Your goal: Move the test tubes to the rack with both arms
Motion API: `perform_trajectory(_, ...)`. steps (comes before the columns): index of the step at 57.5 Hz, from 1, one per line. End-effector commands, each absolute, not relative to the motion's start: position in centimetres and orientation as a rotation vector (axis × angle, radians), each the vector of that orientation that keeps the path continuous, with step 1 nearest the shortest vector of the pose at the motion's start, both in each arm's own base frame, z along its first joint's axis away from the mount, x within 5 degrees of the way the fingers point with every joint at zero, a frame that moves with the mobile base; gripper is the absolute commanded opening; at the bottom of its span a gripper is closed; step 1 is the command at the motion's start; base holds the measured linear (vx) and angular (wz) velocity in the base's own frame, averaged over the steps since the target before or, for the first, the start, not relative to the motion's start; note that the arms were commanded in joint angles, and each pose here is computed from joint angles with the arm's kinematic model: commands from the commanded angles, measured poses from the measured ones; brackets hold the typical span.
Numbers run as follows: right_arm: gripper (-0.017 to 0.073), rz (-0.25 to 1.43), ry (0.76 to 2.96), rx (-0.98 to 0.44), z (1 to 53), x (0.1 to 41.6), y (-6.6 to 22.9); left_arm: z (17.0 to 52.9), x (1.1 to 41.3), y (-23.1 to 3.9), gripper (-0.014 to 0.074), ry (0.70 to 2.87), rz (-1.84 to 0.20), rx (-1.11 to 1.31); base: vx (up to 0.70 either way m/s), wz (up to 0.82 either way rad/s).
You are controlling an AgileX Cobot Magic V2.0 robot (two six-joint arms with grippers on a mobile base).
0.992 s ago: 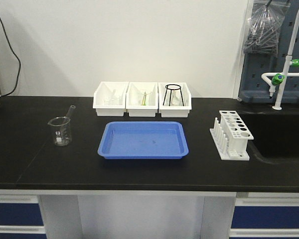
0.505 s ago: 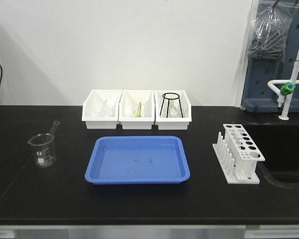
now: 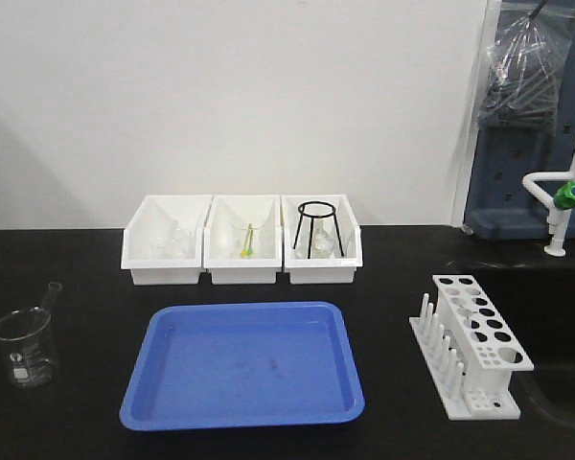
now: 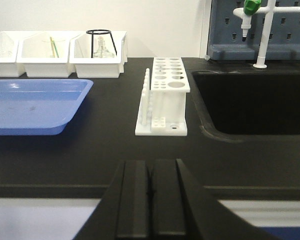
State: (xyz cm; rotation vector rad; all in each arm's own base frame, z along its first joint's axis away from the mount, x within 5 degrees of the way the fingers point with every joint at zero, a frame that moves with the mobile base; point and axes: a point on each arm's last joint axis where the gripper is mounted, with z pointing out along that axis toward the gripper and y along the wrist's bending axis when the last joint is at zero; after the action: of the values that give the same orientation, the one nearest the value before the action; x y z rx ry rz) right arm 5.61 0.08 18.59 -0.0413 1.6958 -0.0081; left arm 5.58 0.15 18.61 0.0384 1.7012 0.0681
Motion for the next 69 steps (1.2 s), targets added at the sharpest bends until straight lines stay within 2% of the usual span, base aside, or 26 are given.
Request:
perform_trajectory(1,-0.0012,-0.021,1.630,-0.046,18.85,5.72,0.06,20.25,5.55,0.15,-0.0004,1.593,0.065,0.026,0.24,-0.03)
perform_trajectory(69,-0.0012,-0.021,1.630,-0.046,18.85,5.72,0.06,20.25,5.55,0.15,-0.0004,1.593,0.065,0.026,0.14,0.01)
